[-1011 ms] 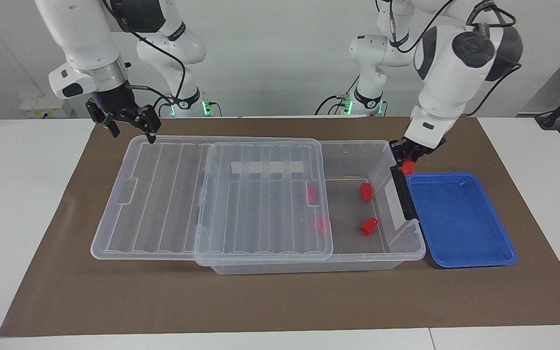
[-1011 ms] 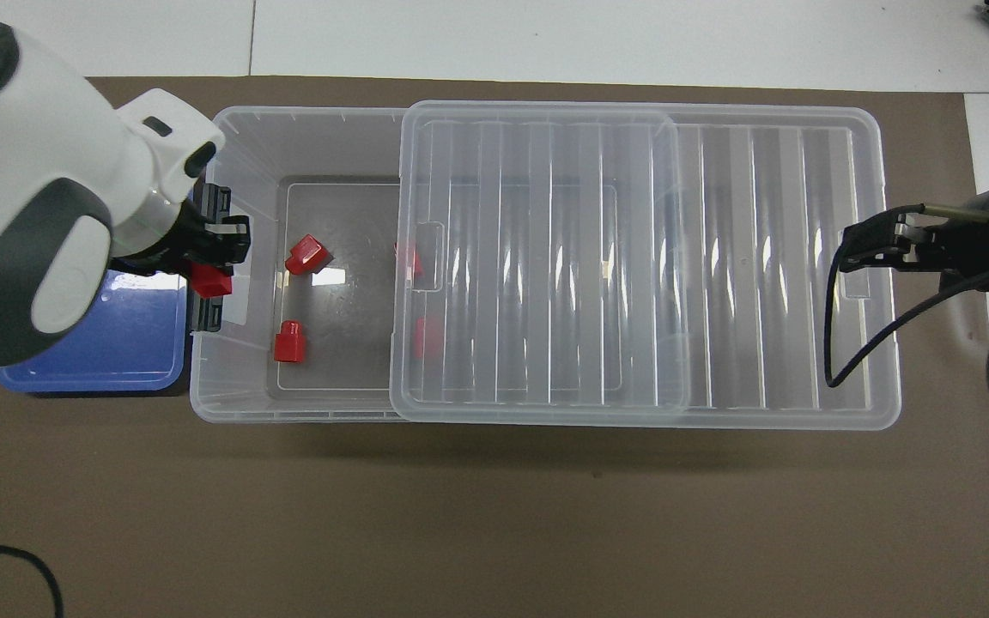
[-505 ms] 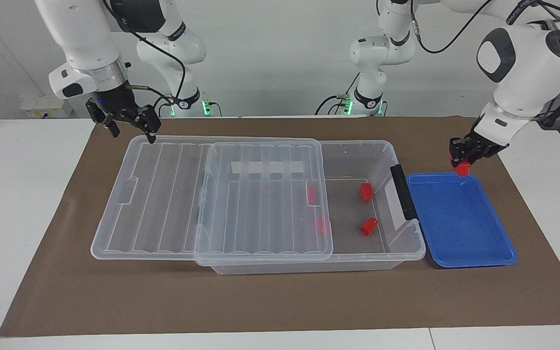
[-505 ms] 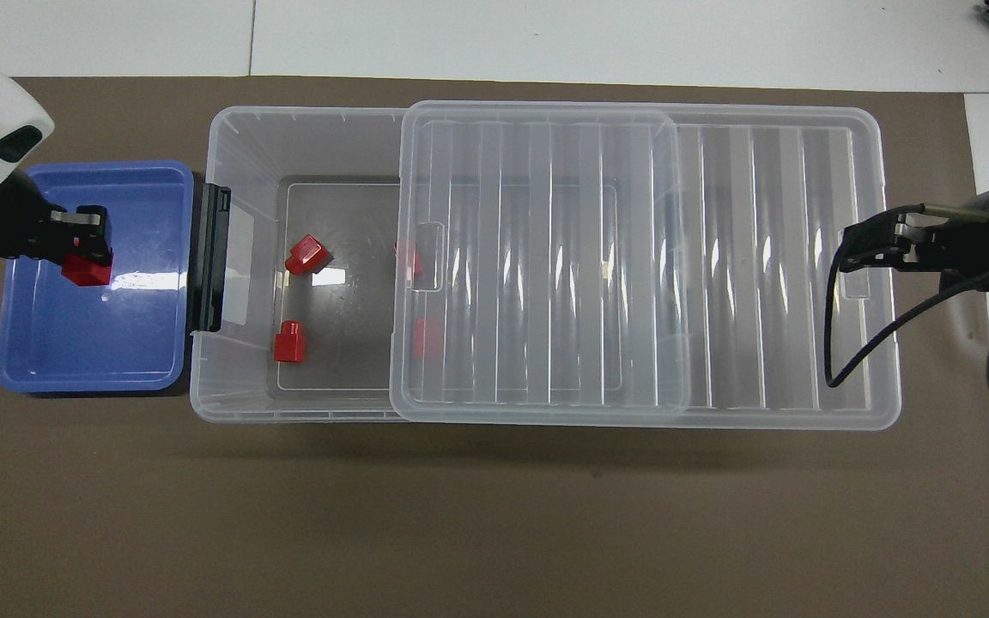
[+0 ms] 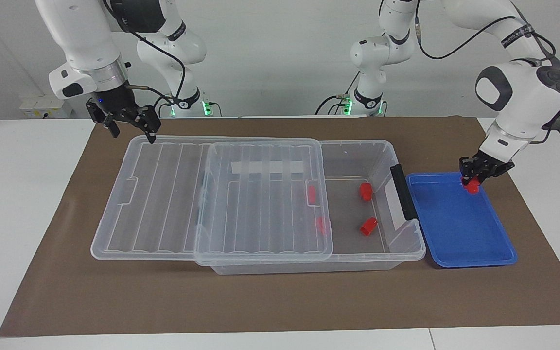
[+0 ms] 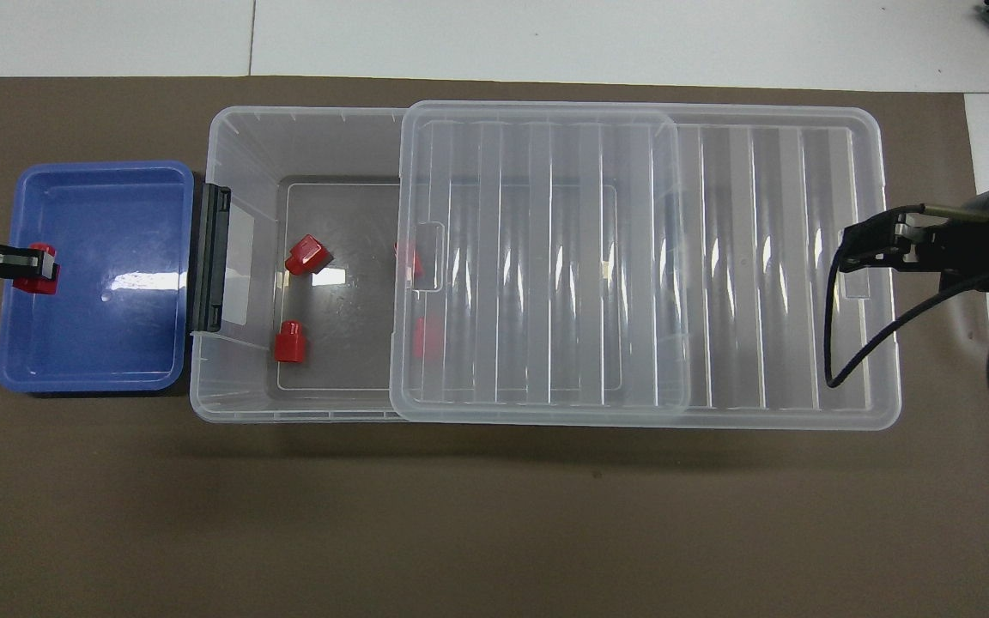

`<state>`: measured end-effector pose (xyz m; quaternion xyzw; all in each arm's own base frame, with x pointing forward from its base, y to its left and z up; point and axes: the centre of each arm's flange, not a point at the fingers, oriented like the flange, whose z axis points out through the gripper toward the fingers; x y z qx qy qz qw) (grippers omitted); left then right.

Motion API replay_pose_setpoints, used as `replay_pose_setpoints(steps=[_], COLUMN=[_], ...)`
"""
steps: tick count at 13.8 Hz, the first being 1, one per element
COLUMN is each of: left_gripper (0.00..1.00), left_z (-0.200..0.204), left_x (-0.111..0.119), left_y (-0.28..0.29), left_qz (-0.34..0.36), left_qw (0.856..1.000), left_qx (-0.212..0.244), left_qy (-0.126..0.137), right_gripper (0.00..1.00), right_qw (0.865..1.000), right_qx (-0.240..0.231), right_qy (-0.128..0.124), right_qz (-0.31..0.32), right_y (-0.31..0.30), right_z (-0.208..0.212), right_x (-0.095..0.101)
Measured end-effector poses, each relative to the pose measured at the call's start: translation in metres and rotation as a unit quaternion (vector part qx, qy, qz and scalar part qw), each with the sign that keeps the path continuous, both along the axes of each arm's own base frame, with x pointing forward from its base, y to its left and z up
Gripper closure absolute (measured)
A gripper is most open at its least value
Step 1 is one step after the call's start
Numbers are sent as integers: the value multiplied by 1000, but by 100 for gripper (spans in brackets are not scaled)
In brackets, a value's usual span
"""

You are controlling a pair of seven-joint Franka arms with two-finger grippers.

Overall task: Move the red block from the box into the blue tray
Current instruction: 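Lower the red block into the blue tray and open the left gripper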

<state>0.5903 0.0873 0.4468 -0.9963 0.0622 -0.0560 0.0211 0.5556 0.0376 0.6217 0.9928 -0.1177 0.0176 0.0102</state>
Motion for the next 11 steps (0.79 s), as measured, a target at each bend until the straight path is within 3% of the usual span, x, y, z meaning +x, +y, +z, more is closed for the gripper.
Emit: replay_pose_setpoints(steps=[5, 11], left_gripper=[66, 66], left_z=[-64, -119], left_x=[6, 10], left_y=[5, 36], left_qz=[7, 32], left_qw=[1000, 999], left_qx=[-7, -9], left_qy=[-11, 1], right_gripper=[0, 0], right_qw=[1000, 1000], right_qx=[0, 0], right_qy=[0, 0], right_qz=[0, 0], right_y=[0, 0], right_z=[0, 0], right_x=[0, 0])
